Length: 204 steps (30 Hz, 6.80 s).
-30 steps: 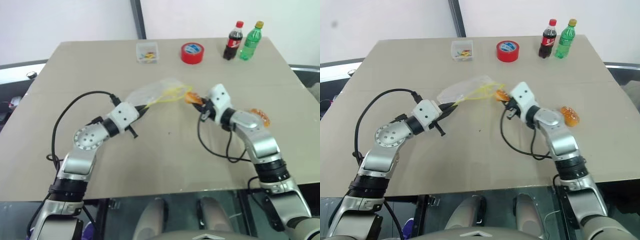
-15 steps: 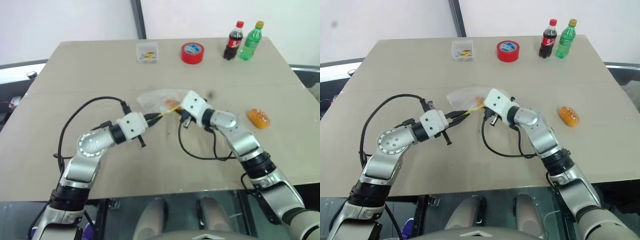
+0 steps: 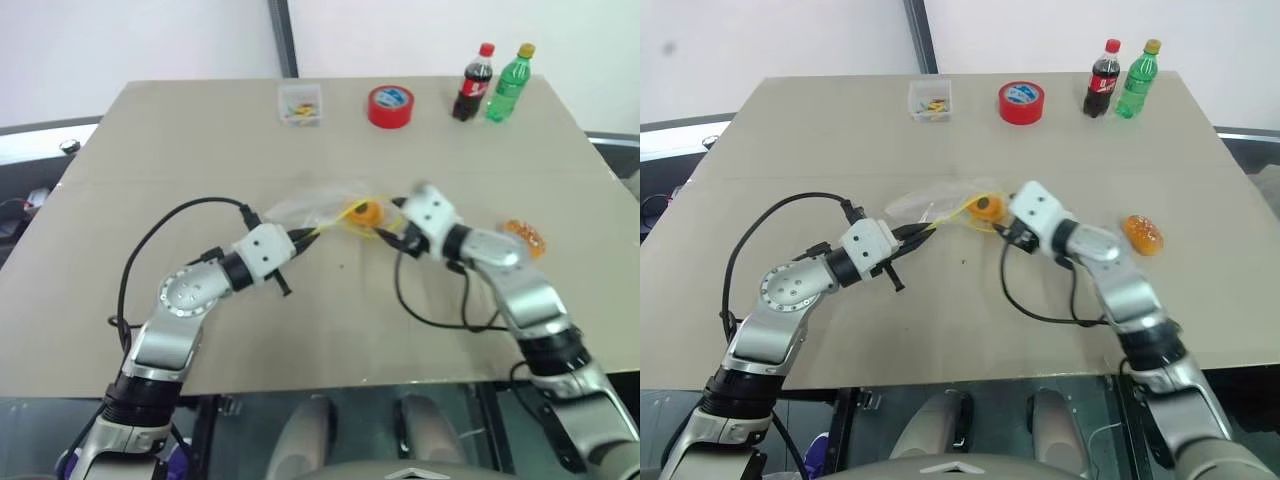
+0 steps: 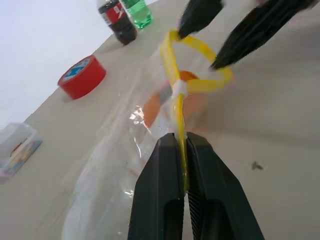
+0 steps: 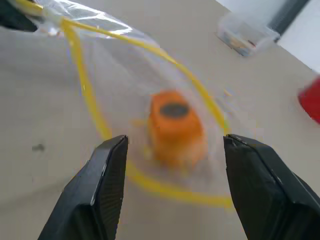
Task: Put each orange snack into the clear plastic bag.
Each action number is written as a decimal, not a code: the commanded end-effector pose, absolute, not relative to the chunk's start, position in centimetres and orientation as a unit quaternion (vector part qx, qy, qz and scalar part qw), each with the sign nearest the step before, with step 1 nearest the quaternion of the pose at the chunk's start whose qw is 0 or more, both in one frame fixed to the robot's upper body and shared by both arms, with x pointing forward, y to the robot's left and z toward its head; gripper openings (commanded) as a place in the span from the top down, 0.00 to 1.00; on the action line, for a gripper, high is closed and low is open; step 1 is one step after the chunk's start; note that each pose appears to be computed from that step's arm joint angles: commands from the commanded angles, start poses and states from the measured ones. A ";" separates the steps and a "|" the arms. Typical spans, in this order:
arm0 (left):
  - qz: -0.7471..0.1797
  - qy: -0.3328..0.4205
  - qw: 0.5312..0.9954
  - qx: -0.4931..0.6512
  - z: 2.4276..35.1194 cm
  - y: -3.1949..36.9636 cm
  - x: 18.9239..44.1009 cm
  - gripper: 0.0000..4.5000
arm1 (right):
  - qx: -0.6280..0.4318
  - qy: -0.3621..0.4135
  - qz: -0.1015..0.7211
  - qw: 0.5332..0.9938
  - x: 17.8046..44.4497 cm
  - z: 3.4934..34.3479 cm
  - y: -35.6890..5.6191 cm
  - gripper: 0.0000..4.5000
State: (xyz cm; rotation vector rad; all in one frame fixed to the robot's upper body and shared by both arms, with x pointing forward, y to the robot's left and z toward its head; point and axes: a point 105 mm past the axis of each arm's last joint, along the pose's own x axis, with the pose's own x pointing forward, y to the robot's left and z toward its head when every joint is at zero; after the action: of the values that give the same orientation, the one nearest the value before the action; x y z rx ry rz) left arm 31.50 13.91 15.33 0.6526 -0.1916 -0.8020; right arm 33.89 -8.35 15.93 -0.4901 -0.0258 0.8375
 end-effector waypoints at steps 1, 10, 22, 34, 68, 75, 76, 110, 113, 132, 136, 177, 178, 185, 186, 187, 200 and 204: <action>-0.364 -0.111 0.871 0.310 16.6 13.9 32.1 1.00 | -0.228 -0.023 0.370 0.900 33.0 17.7 -11.2 0.32; -0.371 -0.112 0.867 0.313 16.5 13.7 32.2 1.00 | -0.277 0.086 0.125 0.949 35.4 14.4 -24.1 0.32; -0.370 -0.114 0.865 0.319 16.5 13.8 32.3 1.00 | -0.185 0.142 0.058 0.971 35.9 12.2 -28.0 0.57; -0.372 -0.124 0.867 0.309 16.8 13.7 32.3 1.00 | -0.196 0.006 0.310 0.930 33.6 17.0 -14.1 0.82; -0.393 -0.090 0.871 0.279 15.7 13.8 29.4 1.00 | -0.157 -0.107 0.469 0.862 36.7 16.5 2.4 0.28; -0.367 -0.085 0.895 0.238 16.4 14.6 30.4 1.00 | -0.145 -0.104 0.451 0.875 34.9 18.2 -2.8 0.28; -0.364 -0.085 0.897 0.235 16.5 14.7 30.6 1.00 | -0.153 -0.097 0.446 0.876 34.5 18.1 -3.8 0.28; -0.366 -0.100 0.902 0.208 17.7 15.5 30.6 1.00 | -0.352 -0.139 0.364 0.851 40.3 15.4 -4.5 0.99; -0.365 -0.103 0.901 0.209 17.9 15.6 30.8 1.00 | -0.357 -0.139 0.354 0.853 40.5 15.5 -5.1 0.99; -0.387 -0.208 0.881 0.177 26.1 13.3 36.6 1.00 | -0.461 -0.186 0.142 0.856 39.3 26.9 -17.1 0.99; -0.408 -0.212 0.873 0.165 26.3 12.7 36.2 1.00 | -0.431 -0.167 0.175 0.869 37.3 26.3 -16.8 0.99; -0.443 -0.155 0.838 0.278 20.7 13.5 31.4 1.00 | -0.377 -0.104 0.423 0.818 37.4 20.0 -10.1 0.47; -0.444 -0.155 0.836 0.280 20.6 13.5 31.4 1.00 | -0.376 -0.103 0.423 0.818 37.5 19.9 -10.0 0.47; -0.446 -0.156 0.833 0.287 20.2 13.8 31.1 1.00 | -0.375 -0.099 0.415 0.823 38.1 19.8 -10.5 0.99; -0.444 -0.157 0.834 0.287 20.3 13.8 31.2 1.00 | -0.377 -0.099 0.412 0.824 38.1 19.9 -10.6 0.99; -0.439 -0.159 0.838 0.282 20.4 13.9 31.5 1.00 | -0.379 -0.101 0.400 0.828 38.4 20.2 -11.0 0.99; -0.371 -0.250 0.829 0.337 25.1 14.3 36.8 1.00 | -0.438 -0.204 0.201 0.853 39.1 28.2 -15.9 0.99; -0.411 -0.224 0.811 0.350 21.5 13.4 34.7 1.00 | -0.433 -0.152 0.238 0.856 35.9 23.7 -15.4 0.99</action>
State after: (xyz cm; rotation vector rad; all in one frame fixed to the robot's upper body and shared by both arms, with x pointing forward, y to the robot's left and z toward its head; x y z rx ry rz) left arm 35.32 12.78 21.38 0.7111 -0.4633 -0.8888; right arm 36.45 -13.58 22.90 -0.9214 -0.3418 0.5752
